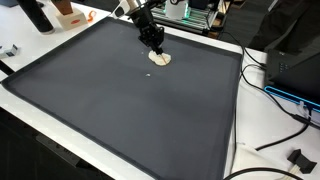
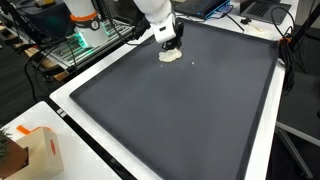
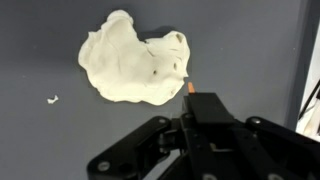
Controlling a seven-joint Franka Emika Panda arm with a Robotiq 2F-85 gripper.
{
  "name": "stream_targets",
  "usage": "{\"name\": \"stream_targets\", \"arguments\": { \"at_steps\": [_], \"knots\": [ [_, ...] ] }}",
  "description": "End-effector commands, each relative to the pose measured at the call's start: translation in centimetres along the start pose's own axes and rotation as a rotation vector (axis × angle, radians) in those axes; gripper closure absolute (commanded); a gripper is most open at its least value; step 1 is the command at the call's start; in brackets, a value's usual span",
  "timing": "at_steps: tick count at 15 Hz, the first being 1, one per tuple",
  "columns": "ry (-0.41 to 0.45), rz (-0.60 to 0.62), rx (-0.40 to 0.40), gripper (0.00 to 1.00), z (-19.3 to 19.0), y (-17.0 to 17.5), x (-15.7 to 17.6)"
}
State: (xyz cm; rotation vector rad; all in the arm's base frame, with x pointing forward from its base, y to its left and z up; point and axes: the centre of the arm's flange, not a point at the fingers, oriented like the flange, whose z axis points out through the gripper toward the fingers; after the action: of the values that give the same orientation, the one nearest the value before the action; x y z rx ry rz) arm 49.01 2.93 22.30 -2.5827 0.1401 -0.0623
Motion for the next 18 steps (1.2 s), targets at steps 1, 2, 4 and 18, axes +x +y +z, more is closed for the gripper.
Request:
{"name": "stream_targets", "arguments": {
  "at_steps": [1,2,4,18],
  "knots": [
    [0.025,0.051,-0.062,0.97,-1.0,-1.1,-0.9],
    [0.027,0.061,-0.074,0.97,-1.1,-1.4,-1.0],
    [0.033,0.082,-0.111,0.97,-1.7,-2.0,-1.2],
    [0.060,0.165,-0.388,0.97,-5.4,-5.5,-2.6]
  ]
}}
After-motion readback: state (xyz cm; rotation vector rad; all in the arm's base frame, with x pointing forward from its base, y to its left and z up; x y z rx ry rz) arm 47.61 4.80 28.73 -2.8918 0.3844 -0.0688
